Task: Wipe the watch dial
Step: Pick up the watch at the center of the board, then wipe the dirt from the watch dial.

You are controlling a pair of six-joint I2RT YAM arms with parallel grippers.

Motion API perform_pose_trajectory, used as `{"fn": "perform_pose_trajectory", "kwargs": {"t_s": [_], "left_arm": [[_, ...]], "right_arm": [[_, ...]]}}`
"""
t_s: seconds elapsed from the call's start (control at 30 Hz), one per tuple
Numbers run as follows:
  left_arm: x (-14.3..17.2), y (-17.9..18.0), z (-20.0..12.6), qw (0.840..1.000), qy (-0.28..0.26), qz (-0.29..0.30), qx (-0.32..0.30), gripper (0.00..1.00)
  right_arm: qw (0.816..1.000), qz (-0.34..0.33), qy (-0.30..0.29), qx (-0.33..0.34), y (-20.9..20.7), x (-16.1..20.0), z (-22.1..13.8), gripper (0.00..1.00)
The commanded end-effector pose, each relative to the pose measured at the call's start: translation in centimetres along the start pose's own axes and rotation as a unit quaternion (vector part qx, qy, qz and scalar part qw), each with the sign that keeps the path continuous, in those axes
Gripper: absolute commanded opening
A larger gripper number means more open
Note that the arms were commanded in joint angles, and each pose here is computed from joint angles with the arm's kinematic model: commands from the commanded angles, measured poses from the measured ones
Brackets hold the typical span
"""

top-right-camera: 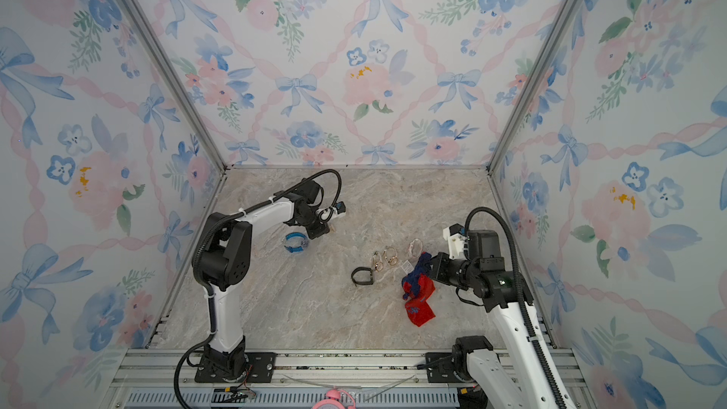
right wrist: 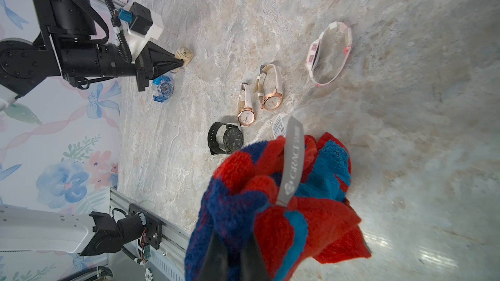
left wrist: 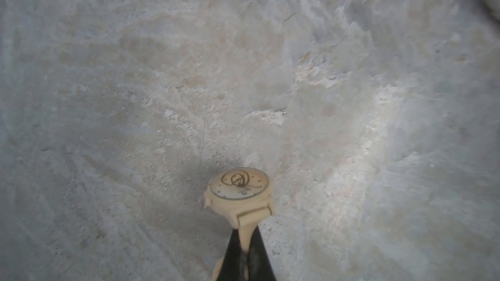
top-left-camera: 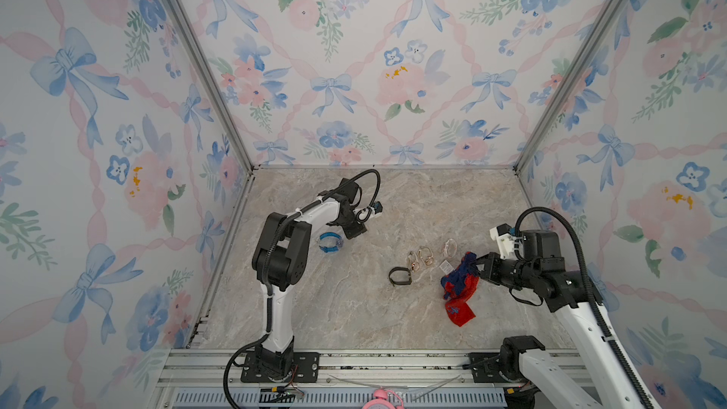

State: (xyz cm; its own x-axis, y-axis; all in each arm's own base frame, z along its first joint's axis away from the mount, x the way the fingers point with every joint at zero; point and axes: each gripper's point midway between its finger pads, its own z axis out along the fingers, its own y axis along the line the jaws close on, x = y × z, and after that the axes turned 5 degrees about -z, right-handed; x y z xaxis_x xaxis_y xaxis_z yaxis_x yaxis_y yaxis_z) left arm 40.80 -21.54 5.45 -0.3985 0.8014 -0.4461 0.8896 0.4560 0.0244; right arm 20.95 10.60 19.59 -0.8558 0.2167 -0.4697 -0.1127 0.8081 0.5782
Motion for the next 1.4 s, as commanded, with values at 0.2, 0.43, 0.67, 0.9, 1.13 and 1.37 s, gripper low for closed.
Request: {"fn": "perform_pose_trajectory", "kwargs": {"t_s": [0.2,0.43,0.67,0.9,1.13,1.37], "left_arm": [[-7.3,-9.1,-8.8,0.97,-0.204,0.13,-0.018,0.0],[-8.3,-14.8,-14.6,0.908,-0.357,0.201,-0.081,0.0],[-6.0,-18.0,-15.6,0.893,-0.375,0.226,-0.1,0.0],[-5.4,-18.9,-18.3,0.884,-0.408,0.194,-0.118,0.0],[-4.5,-20.3,-18.6,0.879,-0.43,0.172,-0.115,0.0],[-4.1,-21.6,-18.2,0.873,-0.433,0.197,-0.108,0.0]], "right_arm": [[0.998,-0.046,0.001,-0.031,3.1,0.1,1.2,0.0],[0.996,-0.078,0.008,-0.046,5.8,-0.2,1.5,0.0],[0.992,-0.1,0.025,-0.069,8.2,0.3,2.4,0.0],[0.993,-0.099,0.025,-0.066,8.5,0.8,2.4,0.0],[0.994,-0.089,0.023,-0.067,9.2,1.6,2.2,0.0],[0.991,-0.119,0.022,-0.065,11.0,2.6,2.5,0.0]]}}
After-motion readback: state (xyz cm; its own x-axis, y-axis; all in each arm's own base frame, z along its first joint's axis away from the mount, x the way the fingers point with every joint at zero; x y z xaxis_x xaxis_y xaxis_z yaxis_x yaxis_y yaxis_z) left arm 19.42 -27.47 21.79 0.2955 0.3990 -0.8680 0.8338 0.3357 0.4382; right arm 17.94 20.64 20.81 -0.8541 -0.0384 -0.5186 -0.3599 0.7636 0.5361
